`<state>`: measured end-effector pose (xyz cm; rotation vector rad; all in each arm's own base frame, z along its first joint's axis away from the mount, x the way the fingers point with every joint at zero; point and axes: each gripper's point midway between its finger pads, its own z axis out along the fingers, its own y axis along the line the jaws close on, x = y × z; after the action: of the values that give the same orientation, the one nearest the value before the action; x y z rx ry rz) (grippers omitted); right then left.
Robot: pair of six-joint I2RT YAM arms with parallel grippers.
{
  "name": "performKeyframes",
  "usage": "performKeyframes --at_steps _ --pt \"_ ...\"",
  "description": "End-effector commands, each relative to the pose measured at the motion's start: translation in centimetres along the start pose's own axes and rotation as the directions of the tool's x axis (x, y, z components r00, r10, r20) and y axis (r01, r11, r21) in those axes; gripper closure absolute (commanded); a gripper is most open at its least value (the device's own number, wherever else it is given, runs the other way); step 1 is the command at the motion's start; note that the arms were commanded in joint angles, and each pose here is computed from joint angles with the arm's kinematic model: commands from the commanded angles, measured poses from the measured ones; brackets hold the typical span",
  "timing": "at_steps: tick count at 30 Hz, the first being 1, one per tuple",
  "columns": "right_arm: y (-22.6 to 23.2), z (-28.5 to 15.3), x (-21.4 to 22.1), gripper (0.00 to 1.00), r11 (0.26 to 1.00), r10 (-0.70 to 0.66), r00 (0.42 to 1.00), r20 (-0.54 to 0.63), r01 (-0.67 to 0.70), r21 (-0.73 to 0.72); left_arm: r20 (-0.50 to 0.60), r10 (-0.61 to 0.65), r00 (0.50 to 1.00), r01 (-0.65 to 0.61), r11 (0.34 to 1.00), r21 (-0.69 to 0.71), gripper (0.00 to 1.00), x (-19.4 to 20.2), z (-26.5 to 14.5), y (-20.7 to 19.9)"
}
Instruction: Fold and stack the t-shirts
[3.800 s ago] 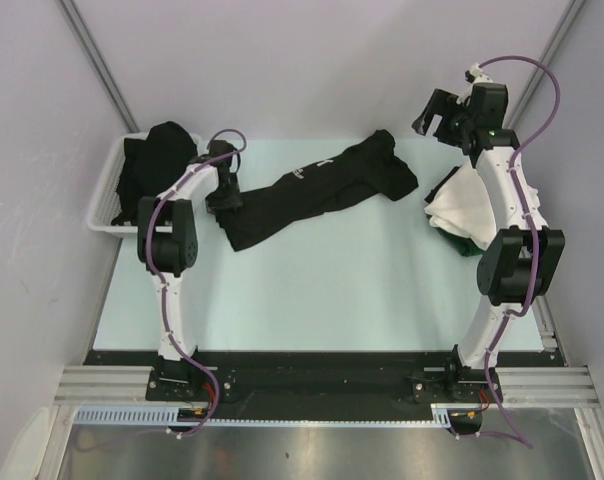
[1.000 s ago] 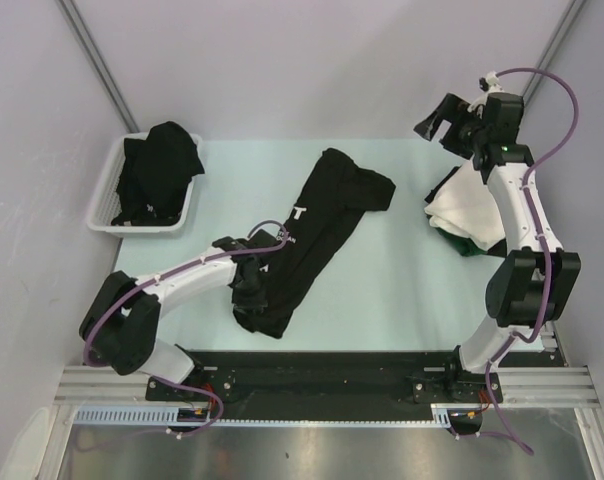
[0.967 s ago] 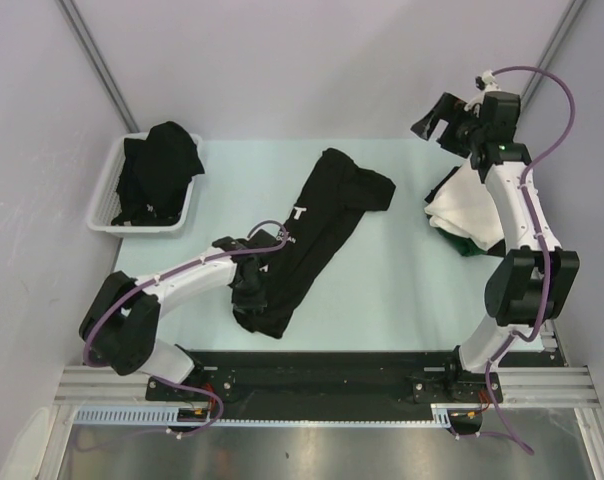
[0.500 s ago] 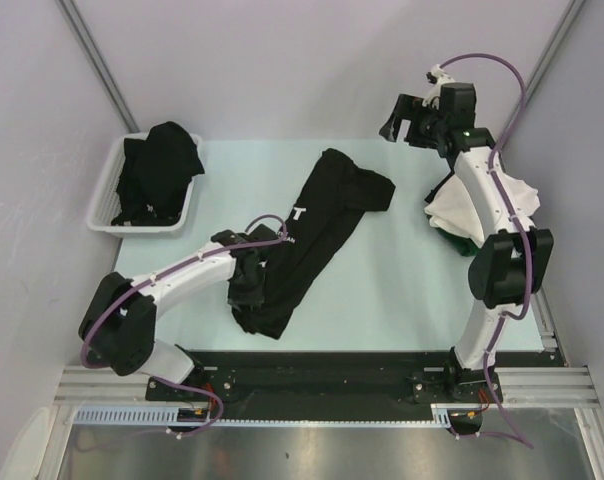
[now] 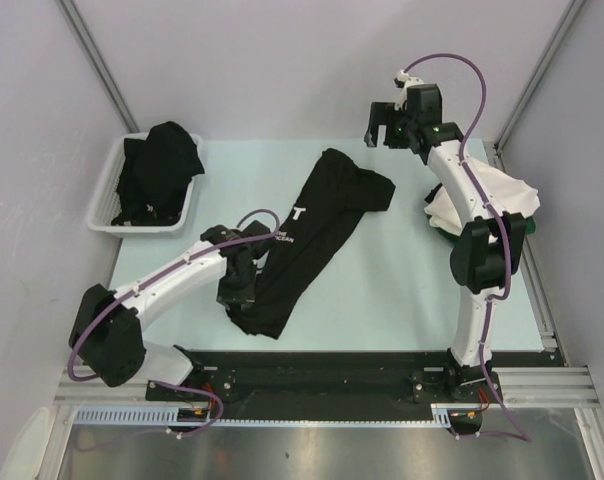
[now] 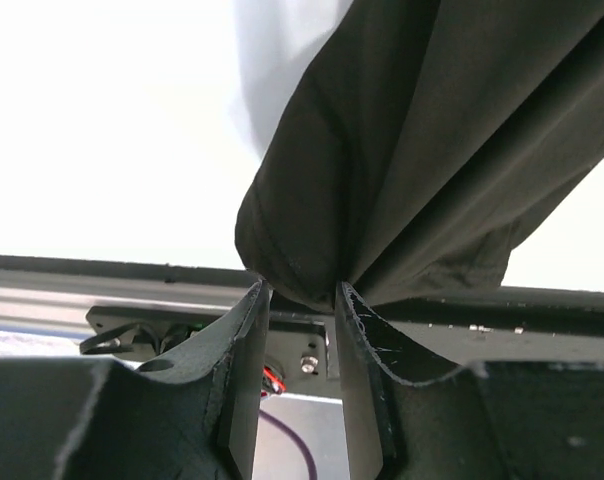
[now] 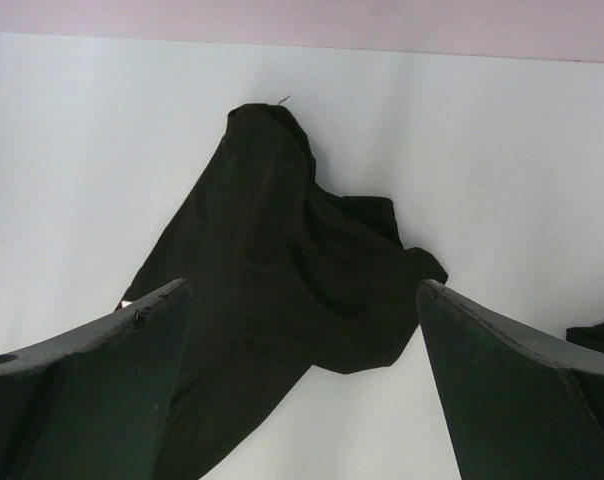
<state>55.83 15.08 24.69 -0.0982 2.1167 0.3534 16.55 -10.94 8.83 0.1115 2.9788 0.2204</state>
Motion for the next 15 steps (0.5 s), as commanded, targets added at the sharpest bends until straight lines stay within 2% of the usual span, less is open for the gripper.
performKeyframes --at_steps 1,6,10,14,15 --pt "-0.1 -1.0 -3.7 0.00 0.999 -0.041 0.993 0.108 0.038 0.032 0.037 -0.013 0.999 0.013 1.000 0.006 0.63 0.0 -2.3 0.7" --pt "-0.7 -0.7 -3.1 0.00 0.998 -0.046 0.995 0.087 0.042 0.051 0.026 -0.014 1.000 0.014 1.000 0.010 0.64 0.9 -2.4 1.1" --pt "-1.2 -0.6 -2.8 0.01 0.997 -0.045 0.995 0.087 0.039 0.071 0.064 -0.031 0.997 0.030 0.999 0.026 0.63 0.0 -2.5 0.7" --pt "-2.5 0.8 -1.1 0.01 0.998 0.034 0.998 0.055 -0.037 0.055 0.075 -0.019 0.997 0.017 0.999 0.027 0.63 -1.7 -2.2 -0.3" --pt "-2.0 1.1 -0.6 0.00 0.995 0.095 0.995 0.032 -0.095 -0.003 0.082 -0.016 0.996 0.014 1.000 0.027 0.63 -2.2 -2.1 -0.6"
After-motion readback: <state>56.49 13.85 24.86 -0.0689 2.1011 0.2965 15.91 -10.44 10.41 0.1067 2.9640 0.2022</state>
